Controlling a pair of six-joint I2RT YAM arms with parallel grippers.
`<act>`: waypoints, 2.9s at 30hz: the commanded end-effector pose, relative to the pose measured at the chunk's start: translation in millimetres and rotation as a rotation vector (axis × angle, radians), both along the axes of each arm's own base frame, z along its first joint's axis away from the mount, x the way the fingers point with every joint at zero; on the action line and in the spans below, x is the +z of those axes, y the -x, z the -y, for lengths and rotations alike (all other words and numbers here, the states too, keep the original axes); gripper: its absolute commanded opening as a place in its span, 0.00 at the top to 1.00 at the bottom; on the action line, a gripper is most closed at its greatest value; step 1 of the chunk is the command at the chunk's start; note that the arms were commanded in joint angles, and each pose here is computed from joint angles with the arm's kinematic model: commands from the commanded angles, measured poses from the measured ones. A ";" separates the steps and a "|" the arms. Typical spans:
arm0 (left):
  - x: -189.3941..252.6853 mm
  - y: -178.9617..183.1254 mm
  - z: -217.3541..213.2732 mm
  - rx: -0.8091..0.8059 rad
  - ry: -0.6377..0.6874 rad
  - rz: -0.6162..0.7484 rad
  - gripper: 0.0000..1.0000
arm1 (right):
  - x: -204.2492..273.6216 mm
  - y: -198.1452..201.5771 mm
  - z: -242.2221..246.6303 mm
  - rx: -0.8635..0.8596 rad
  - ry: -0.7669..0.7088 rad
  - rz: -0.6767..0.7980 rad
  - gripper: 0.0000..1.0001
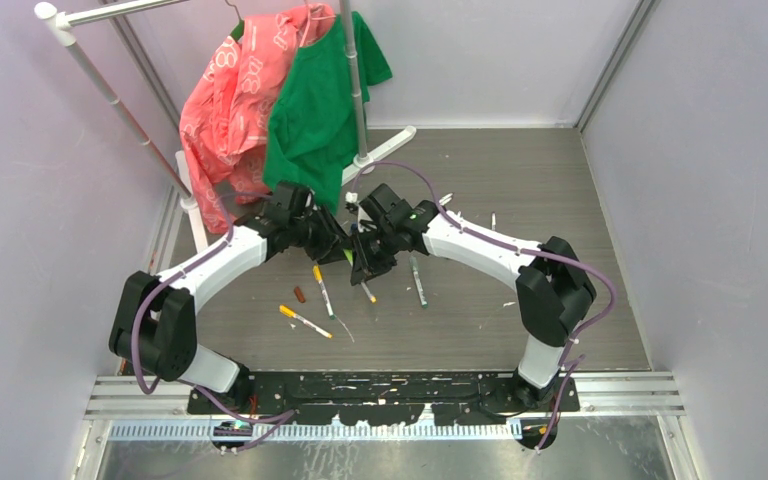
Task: Open the pen caps
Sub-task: Open the pen cap from the pen, then place the pen at the center of the board, then place the pen cap at the center of the board.
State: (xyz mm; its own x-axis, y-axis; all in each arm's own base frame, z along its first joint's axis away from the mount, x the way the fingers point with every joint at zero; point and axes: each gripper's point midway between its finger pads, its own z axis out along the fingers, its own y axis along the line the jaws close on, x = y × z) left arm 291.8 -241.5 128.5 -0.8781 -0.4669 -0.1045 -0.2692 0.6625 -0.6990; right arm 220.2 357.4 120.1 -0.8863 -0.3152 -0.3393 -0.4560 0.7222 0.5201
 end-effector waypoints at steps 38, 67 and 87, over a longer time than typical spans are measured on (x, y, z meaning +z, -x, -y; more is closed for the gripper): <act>25.7 -41.6 7.5 0.134 0.029 0.061 1.00 | -15.9 -19.0 35.2 -0.050 0.180 0.178 0.99; 23.9 -85.5 27.1 0.155 0.099 0.173 1.00 | 21.2 1.4 63.3 -0.156 -0.015 0.126 0.99; -49.3 -29.1 11.0 -0.199 -0.437 0.027 0.91 | -30.0 -148.8 171.8 -0.756 0.372 0.255 0.96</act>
State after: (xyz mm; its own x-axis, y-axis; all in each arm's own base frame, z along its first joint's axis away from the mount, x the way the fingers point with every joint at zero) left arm 322.0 -265.8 84.1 -0.9335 -0.2556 -0.2515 -0.1258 0.8902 -0.4379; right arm 333.7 195.8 83.6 -0.8729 0.1384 -0.4679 0.0528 0.9801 0.1913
